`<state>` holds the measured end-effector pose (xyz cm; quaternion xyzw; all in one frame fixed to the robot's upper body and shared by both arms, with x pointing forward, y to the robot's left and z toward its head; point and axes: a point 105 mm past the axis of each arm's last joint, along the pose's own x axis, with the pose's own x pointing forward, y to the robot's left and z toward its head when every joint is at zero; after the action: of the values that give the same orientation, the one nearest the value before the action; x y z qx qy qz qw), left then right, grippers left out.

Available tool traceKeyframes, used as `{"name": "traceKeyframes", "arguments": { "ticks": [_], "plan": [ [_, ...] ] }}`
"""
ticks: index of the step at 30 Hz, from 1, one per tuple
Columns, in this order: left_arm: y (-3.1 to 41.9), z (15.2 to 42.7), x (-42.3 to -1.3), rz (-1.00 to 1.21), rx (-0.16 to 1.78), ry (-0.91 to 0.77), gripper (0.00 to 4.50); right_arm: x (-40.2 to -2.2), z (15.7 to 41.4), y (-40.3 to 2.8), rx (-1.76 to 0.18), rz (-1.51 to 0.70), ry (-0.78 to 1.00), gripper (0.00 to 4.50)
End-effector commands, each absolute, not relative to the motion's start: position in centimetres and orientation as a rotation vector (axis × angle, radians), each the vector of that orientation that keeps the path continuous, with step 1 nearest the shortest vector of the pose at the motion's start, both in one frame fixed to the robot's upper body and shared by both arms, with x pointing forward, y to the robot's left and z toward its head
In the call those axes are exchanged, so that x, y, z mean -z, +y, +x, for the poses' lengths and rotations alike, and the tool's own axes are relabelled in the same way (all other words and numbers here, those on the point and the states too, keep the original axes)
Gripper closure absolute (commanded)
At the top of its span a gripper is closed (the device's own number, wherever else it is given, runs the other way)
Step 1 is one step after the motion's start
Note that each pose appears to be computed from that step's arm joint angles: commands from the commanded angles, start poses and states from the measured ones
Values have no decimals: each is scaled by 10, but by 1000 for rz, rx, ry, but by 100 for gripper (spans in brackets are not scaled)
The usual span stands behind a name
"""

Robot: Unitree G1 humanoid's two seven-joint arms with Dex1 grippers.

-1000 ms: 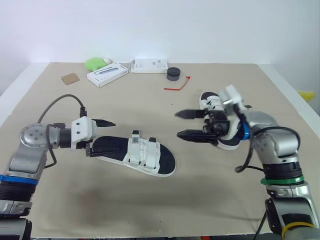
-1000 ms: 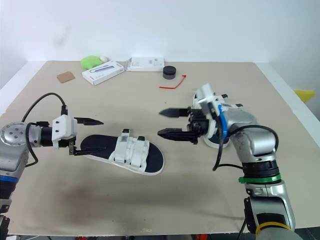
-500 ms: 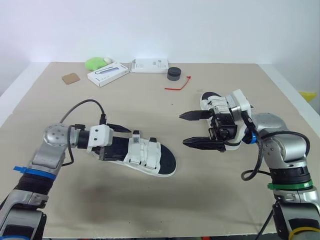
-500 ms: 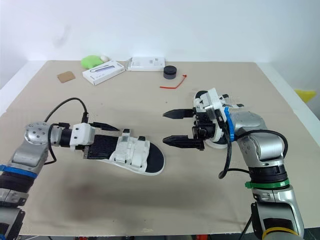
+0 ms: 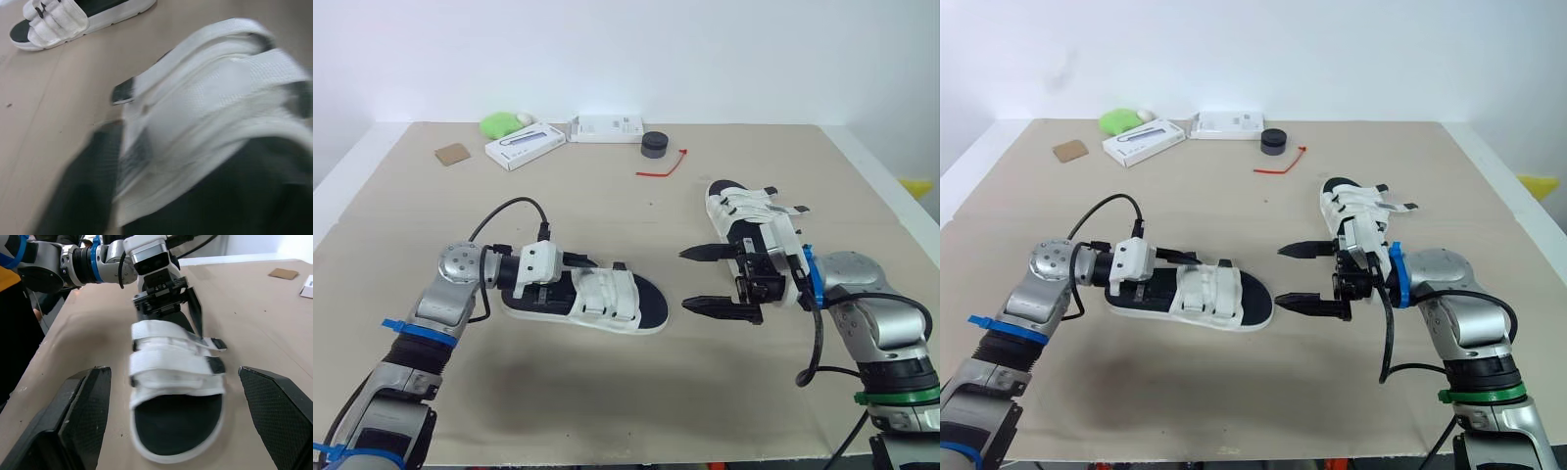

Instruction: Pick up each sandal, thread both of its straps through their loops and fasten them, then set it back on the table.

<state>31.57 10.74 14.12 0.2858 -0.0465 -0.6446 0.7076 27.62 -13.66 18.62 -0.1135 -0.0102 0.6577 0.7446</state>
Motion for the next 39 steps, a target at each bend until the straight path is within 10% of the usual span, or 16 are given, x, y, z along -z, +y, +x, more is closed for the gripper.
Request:
{"name": "traceKeyframes", "arguments": {
  "ticks": [1,4,20,39],
  "plan": [
    [108,322,-147,645,1391,-121,323,-201,273,-139,-1422,-308,-83,0],
    [110,332,-146,644,1331,-116,445,-201,272,-138,-1418,-312,-84,0],
    [200,432,-175,575,293,47,445,-200,300,-106,-1273,-350,-209,0],
    [213,445,-177,473,-129,130,445,-196,311,-100,-1270,-361,-206,0]
  ]
}}
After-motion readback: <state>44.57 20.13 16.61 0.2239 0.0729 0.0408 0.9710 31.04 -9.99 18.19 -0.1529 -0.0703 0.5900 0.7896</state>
